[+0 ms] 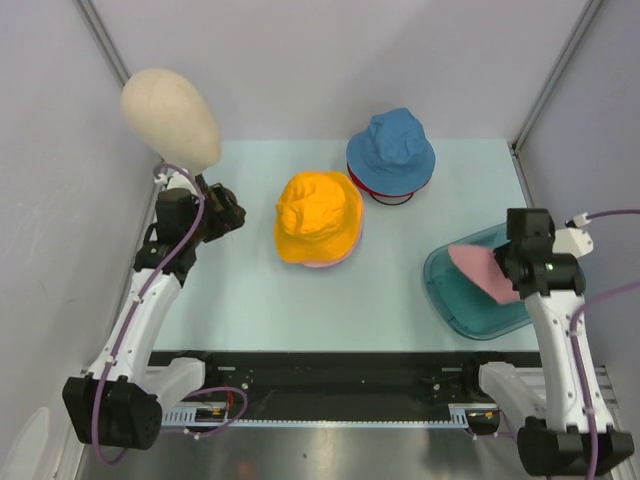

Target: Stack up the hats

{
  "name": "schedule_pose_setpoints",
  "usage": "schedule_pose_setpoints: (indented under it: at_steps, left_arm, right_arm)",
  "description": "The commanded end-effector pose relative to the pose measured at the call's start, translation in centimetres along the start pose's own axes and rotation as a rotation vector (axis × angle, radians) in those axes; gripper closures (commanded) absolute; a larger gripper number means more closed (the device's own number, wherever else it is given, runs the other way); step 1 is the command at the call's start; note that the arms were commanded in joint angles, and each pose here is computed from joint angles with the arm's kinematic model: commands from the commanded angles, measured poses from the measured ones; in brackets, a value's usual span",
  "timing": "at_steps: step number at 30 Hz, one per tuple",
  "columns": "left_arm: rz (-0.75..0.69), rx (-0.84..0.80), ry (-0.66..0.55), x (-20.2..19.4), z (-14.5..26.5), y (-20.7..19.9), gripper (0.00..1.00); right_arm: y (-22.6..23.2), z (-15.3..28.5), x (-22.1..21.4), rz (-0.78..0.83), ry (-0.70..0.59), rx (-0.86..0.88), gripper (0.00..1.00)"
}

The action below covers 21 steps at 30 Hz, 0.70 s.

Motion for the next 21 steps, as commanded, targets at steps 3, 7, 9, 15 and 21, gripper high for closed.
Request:
schedule_pose_setpoints:
  at_steps: [3, 7, 9, 15, 21]
  left_arm:
    - [-0.052, -0.128, -0.096, 4.0, 1.8, -3.8, 0.00]
    - [-0.083, -0.179, -0.107, 4.3, 2.6, -4.7, 0.02]
    - [-0.096, -0.199, -0.100, 4.3, 3.0, -5.0, 0.02]
    - [-0.124, -0.326, -0.026, 3.8, 3.9, -7.0, 0.00]
    - [-0.134, -0.521, -0.057, 5.8, 7.4, -10.8, 0.00]
  right_arm:
    - [6.7, 10.2, 8.8, 0.074, -0.407, 0.672, 1.00]
    - [9.9, 13.2, 10.0, 0.148, -0.442, 0.832, 1.00]
    - [11.9, 15.5, 9.8, 0.217, -0.459, 0.956, 1.00]
    - [19.8, 20.4, 6.5, 0.492, -0.481, 1.150, 1.00]
    - [25.4, 28.2, 2.3, 0.637, -0.504, 1.525, 1.00]
Point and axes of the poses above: each gripper's point midway between its finger pads, its own z axis back along the fingers, its own y axis along the line the jaws close on, x = y × z, the point moved 4 cm from there along z, back along the fingers, and after that the axes turned 8 degrees about z, right-handed, at the moved point
